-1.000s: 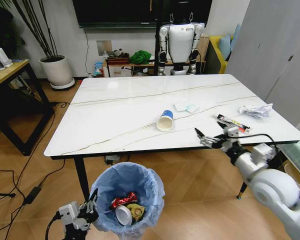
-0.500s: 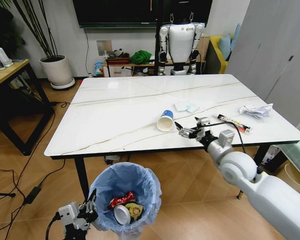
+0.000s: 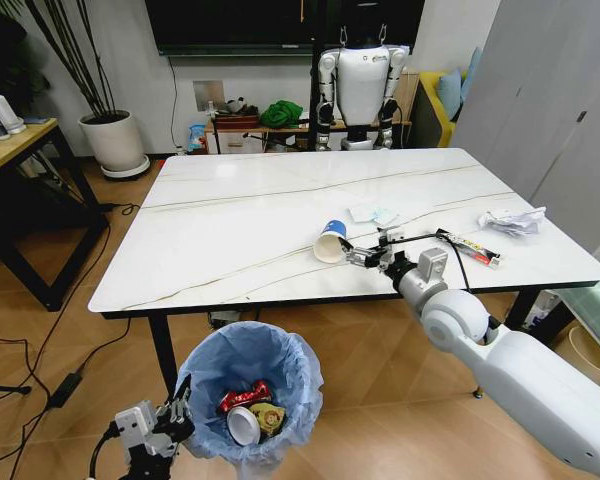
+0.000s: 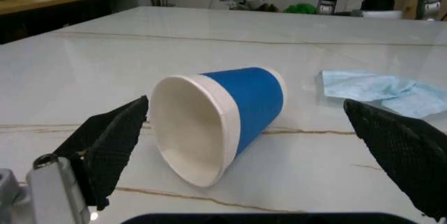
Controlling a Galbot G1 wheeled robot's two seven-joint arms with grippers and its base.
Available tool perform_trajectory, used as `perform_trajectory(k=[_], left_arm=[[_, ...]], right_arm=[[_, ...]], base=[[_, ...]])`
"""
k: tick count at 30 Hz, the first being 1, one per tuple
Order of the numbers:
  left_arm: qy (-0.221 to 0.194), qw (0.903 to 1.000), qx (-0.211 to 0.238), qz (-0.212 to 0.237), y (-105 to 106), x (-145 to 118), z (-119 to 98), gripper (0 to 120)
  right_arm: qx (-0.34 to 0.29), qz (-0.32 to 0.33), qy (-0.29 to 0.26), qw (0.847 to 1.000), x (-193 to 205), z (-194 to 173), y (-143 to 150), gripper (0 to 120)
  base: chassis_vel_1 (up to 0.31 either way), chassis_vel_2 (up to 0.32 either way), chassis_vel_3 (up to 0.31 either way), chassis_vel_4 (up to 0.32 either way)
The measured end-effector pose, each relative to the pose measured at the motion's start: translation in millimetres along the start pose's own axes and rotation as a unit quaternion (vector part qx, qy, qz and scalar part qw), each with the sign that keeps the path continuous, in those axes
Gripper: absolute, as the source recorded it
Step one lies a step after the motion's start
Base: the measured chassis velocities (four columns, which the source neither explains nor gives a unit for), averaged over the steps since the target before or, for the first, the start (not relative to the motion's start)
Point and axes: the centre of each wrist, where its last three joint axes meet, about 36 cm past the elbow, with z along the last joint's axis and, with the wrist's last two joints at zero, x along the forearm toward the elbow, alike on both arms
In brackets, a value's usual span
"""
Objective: Pick up the trash bin and place the trash from the table into it.
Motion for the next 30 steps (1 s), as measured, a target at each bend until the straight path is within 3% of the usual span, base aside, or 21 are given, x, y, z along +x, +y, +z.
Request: perform_trajectory(k=[11,15,17,18,21,25,29,30], left_arm=[[-0.001,1.0000,0.001,0.000,0.8,-0.7,-0.8,0],[-0.003,1.0000,0.002,0.001,1.2,-1.3,-1.5,0],[-0.003,1.0000,0.002,0.001,1.3,-1.4,-1.5,0],[-0.003,1.0000,0.002,0.001,1.5,-1.8,-1.4,0],[-0.002,1.0000,0.003,0.001,1.8,-2.2,-1.1,0],[-0.002,1.0000,0.003,0.001,2.0,-2.7,-0.7,0],[-0.001,1.0000,0.003,0.001,2.1,-2.7,-0.6,0],[-0.001,1.0000,0.003,0.001,2.1,-2.8,-0.5,0]], right_arm=[[0.008,-0.006,0.007,1.000,-21.0,3.5,-0.7,96],[0.007,-0.005,0.009,1.000,-28.6,6.7,-10.9,77],[0.006,-0.004,0.009,1.000,-28.7,7.2,-11.8,75],[0.006,-0.003,0.009,1.000,-28.7,7.3,-13.5,67],[0.006,-0.002,0.009,1.000,-28.3,7.3,-14.3,61],[0.006,0.000,0.008,1.000,-27.8,7.0,-15.8,40],[0.006,0.000,0.009,1.000,-27.2,7.7,-16.3,32],[0.007,0.000,0.009,1.000,-26.9,8.0,-16.5,25]], base=[[0.000,0.000,0.000,0.000],[0.000,0.000,0.000,0.000],[0.000,0.000,0.000,0.000],[0.000,0.000,0.000,0.000],[0.000,0.000,0.000,0.000],[0.000,0.000,0.000,0.000],[0.000,0.000,0.000,0.000],[0.000,0.000,0.000,0.000]])
